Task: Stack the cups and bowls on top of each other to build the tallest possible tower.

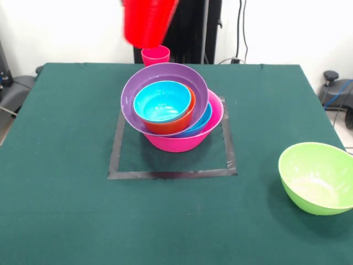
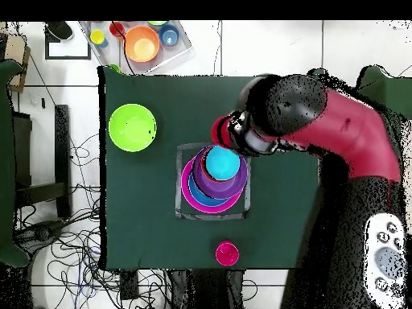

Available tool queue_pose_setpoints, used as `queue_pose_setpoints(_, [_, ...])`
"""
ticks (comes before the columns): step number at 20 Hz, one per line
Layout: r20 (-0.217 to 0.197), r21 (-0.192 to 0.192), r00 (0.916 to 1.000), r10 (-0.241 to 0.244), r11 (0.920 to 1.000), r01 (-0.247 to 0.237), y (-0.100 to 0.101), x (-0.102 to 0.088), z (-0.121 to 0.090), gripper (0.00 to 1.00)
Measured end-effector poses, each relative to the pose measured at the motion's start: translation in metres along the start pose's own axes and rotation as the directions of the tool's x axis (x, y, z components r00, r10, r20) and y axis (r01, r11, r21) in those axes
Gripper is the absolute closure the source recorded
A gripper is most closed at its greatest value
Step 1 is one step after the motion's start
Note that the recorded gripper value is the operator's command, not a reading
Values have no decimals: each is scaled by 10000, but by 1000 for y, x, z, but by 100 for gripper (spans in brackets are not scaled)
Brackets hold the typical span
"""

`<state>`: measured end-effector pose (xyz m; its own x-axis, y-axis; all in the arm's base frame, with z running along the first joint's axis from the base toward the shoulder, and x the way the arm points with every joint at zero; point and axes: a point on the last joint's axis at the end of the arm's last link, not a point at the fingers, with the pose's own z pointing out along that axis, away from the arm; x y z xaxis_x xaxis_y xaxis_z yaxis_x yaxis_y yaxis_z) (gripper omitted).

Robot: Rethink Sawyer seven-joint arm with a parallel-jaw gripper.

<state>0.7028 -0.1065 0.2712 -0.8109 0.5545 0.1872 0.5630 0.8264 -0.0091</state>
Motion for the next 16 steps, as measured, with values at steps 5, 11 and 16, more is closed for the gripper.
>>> queue_pose_setpoints(5, [731, -487, 9971, -197, 9985, 233, -31, -24, 19, 100])
queue_pose_setpoints(11, [1607, -1061, 9870, 96, 9943, 76, -44, -42, 72, 100])
queue_pose_setpoints(16, [1175, -1335, 9931, -9, 9909, 167, -37, -38, 105, 100])
